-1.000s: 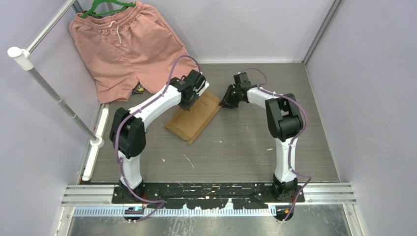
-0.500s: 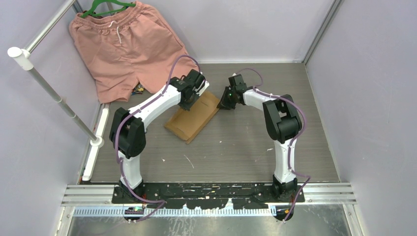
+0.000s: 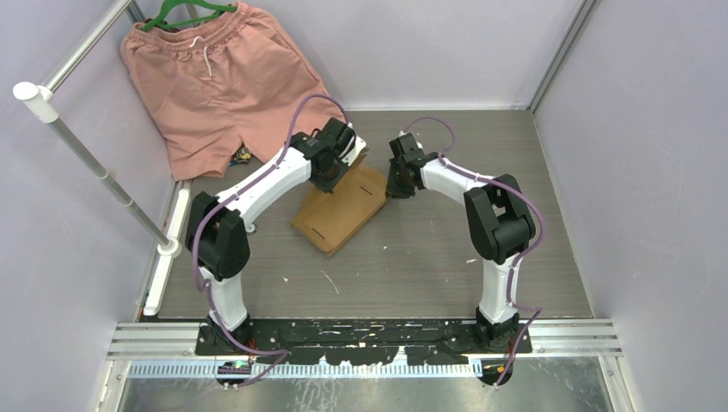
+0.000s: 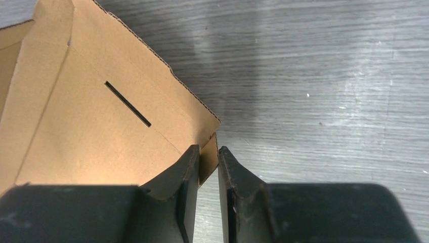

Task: Fold the paper box
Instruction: Fold the paper box at the center of the board.

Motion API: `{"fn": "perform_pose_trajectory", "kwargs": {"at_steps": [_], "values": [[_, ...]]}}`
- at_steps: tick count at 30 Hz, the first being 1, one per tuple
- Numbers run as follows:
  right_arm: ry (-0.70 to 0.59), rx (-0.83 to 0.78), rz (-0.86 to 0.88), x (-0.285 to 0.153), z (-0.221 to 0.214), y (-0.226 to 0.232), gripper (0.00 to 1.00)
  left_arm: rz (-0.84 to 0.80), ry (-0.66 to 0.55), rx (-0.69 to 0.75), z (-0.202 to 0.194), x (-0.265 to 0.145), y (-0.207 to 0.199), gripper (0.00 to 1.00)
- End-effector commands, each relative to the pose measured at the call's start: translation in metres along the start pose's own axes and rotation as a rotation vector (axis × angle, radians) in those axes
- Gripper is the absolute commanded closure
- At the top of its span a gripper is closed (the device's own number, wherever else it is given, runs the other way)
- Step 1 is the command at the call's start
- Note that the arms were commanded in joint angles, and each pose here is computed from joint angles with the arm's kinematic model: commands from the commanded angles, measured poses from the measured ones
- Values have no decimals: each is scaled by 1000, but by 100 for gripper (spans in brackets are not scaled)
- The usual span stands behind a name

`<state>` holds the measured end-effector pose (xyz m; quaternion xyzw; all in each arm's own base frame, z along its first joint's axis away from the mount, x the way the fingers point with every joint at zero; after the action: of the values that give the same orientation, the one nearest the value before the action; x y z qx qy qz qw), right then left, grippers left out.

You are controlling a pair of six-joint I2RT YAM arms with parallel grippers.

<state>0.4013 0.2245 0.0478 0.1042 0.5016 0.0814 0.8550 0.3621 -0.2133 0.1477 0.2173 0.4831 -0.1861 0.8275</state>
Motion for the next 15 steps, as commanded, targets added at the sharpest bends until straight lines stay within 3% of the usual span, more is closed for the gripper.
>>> {"fn": "perform_pose_trajectory", "kwargs": {"at_steps": [1, 4, 7, 9, 15], "values": [[-48, -70, -12, -26, 14, 9, 74, -69, -141, -52, 32, -34, -5, 91], [-36, -82, -12, -27, 13, 11, 73, -91, -148, -58, 33, -35, -9, 91], [-24, -85, -8, -27, 11, 12, 62, -101, -148, -61, 32, -36, -10, 91], [-19, -87, -3, -27, 9, 14, 60, -105, -148, -61, 32, -36, -11, 91], [-26, -87, 11, -32, 10, 20, 61, -115, -145, -60, 31, -35, -12, 91]]}}
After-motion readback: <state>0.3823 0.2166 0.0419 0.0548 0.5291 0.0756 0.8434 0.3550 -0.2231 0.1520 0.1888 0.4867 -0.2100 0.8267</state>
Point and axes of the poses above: each gripper's point midway between its finger pads, its own x axis out along the fingers, its own y axis along the line the jaws close on, z = x × y, the point moved 1 cm from there along -x, back along the fingers, and after that the axes turned 6 degrees about -x, right-handed, at the moved point
